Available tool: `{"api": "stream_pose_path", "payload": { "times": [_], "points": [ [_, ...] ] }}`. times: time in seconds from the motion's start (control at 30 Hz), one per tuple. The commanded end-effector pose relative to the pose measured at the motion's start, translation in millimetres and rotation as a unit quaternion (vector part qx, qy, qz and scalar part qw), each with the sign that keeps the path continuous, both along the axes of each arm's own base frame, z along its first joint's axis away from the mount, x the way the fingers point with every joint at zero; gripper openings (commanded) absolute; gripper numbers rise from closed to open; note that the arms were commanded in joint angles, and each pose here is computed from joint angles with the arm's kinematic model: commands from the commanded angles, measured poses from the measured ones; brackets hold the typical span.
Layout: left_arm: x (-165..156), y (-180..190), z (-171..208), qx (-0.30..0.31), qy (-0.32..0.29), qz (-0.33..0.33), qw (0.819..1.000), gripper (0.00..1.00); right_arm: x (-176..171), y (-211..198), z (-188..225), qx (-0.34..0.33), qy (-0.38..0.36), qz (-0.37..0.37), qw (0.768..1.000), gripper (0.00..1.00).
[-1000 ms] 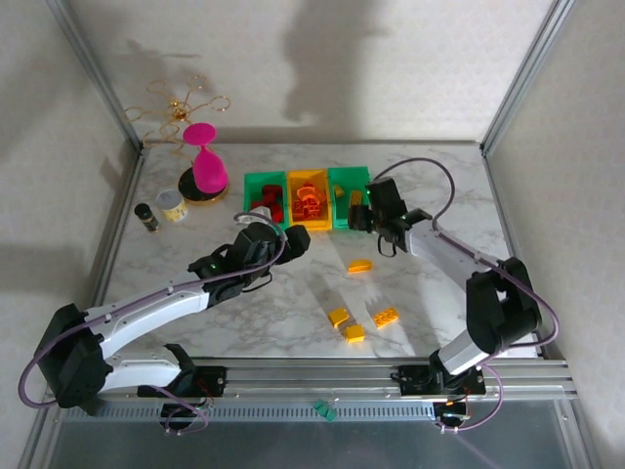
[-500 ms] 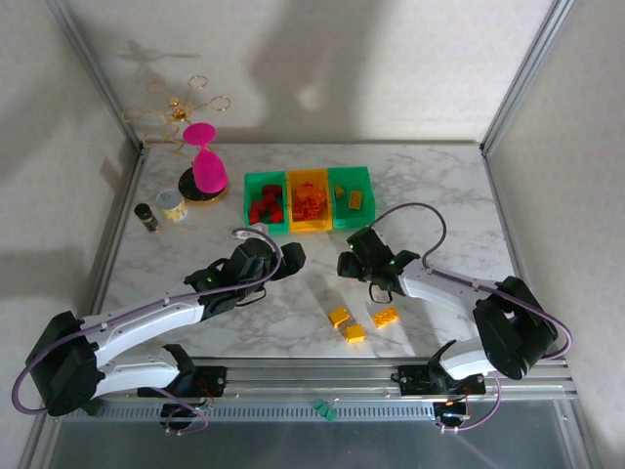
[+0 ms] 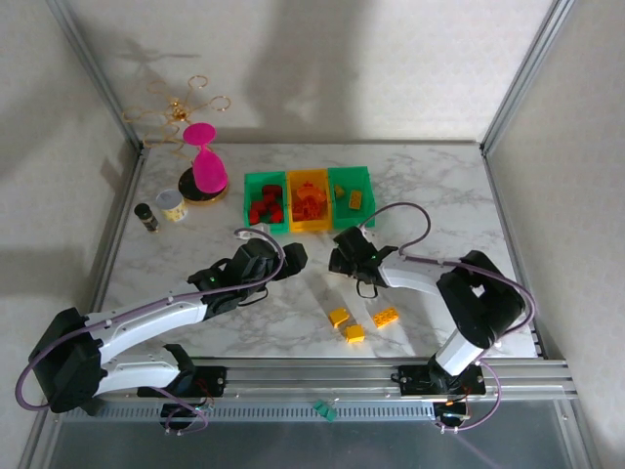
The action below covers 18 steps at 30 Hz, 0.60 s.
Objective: Sort the legos into containers by color
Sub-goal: Pick up the lego from the center of the table.
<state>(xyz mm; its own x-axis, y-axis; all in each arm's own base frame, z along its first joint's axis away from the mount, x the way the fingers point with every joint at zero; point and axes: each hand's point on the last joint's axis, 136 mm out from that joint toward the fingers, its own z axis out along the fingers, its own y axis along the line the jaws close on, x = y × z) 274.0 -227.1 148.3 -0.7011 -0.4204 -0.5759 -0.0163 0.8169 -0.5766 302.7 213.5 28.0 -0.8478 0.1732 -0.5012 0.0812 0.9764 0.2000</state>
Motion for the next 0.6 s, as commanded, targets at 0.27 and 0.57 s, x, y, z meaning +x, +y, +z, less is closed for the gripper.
{"api": "stream_pose_path", "payload": {
  "times": [0.27,0.57],
  "points": [
    [4.6,1.7,8.6,0.008,-0.014,0.013,1.000,1.00,25.4,-6.9,1.4,-0.042,-0.023,0.008,0.999,0.69],
    [7.1,-4.2,9.9,0.001,-0.013,0.008,1.000,1.00,22.7,-11.5,4.9,-0.058,-0.024,0.020,0.998,0.43]
  ]
}}
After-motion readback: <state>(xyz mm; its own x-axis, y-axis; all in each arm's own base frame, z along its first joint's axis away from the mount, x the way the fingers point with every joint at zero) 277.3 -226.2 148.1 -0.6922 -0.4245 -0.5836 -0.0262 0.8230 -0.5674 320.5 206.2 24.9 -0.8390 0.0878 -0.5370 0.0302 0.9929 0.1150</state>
